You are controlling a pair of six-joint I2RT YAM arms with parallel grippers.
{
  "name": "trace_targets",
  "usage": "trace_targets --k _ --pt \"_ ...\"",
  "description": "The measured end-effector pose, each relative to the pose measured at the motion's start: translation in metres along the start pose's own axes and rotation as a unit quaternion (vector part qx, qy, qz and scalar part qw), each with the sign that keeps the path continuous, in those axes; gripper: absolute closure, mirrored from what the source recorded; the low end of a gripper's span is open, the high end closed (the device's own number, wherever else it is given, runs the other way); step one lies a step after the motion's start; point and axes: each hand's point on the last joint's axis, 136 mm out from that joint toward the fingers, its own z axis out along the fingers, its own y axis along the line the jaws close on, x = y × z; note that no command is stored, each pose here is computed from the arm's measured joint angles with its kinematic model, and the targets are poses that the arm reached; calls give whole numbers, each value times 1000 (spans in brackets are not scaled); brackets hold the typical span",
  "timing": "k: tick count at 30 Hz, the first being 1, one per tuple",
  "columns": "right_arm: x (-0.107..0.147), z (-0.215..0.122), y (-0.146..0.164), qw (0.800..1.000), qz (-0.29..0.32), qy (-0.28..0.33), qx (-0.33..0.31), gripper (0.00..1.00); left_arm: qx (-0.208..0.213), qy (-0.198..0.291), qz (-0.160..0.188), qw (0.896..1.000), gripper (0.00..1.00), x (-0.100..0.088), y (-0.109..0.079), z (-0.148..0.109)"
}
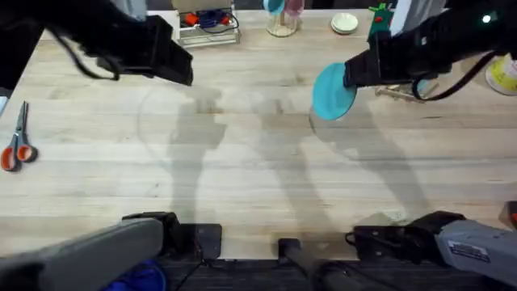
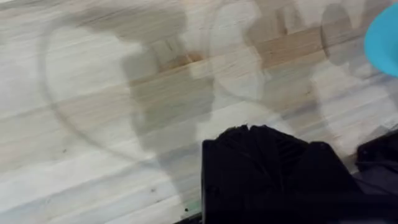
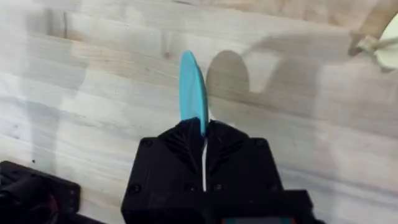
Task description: Pick up the plates from the table one by one and place each into a slot on the dish rack.
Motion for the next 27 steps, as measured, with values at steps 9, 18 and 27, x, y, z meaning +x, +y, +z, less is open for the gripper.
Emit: trace_targets --k 9,18,27 --pt "-5 -3 -1 999 -35 -9 4 971 -36 -71 17 997 898 15 -12 -46" --pt "-7 -3 0 999 -52 -12 4 971 -41 -71 12 997 10 15 -11 -46" --pt "-7 -3 0 998 -63 -12 4 971 -42 -71 12 997 6 16 -10 -46"
